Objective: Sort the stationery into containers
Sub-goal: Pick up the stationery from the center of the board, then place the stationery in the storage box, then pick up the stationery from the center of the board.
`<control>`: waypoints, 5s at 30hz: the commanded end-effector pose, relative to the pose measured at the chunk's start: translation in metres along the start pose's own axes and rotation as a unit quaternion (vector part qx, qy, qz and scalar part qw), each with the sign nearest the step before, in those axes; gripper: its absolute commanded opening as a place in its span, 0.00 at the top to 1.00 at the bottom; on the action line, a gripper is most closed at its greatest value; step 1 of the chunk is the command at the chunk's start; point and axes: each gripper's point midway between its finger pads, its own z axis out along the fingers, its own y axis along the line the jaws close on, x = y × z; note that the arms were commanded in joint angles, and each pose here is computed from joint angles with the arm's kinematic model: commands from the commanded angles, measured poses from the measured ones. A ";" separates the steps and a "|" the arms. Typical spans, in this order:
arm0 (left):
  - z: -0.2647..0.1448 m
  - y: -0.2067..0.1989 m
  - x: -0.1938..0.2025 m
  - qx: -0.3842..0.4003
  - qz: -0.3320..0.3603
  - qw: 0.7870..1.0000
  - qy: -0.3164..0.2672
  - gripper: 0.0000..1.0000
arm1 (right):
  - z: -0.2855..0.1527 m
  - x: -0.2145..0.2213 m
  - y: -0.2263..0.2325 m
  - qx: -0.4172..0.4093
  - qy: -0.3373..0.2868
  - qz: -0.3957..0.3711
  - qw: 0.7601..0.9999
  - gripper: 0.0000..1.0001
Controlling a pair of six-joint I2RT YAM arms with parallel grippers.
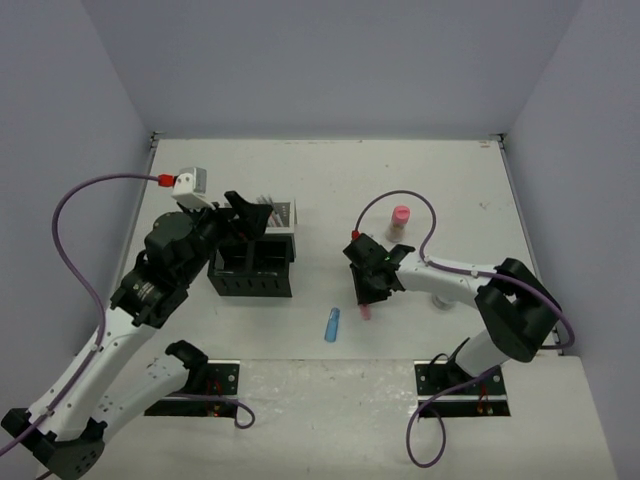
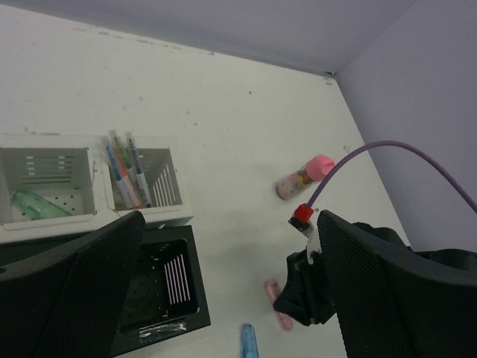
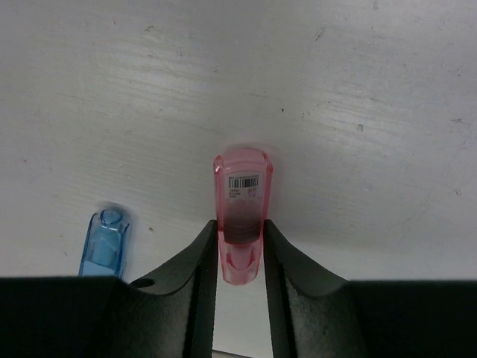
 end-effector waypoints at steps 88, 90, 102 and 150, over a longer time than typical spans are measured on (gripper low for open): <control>0.070 0.127 -0.056 -0.374 -0.001 0.902 -0.217 1.00 | -0.168 -0.025 0.038 -0.234 -0.287 0.038 0.928 0.07; 0.075 0.139 -0.052 -0.397 0.001 0.891 -0.222 1.00 | -0.163 -0.024 0.039 -0.230 -0.280 0.041 0.931 0.07; 0.096 0.170 0.010 -0.418 -0.010 0.897 -0.140 0.51 | -0.119 -0.018 0.050 -0.174 -0.203 0.071 0.961 0.06; 0.028 -0.005 0.028 0.033 -0.062 0.996 0.063 0.00 | -0.066 0.022 0.074 0.019 -0.174 0.150 0.973 1.00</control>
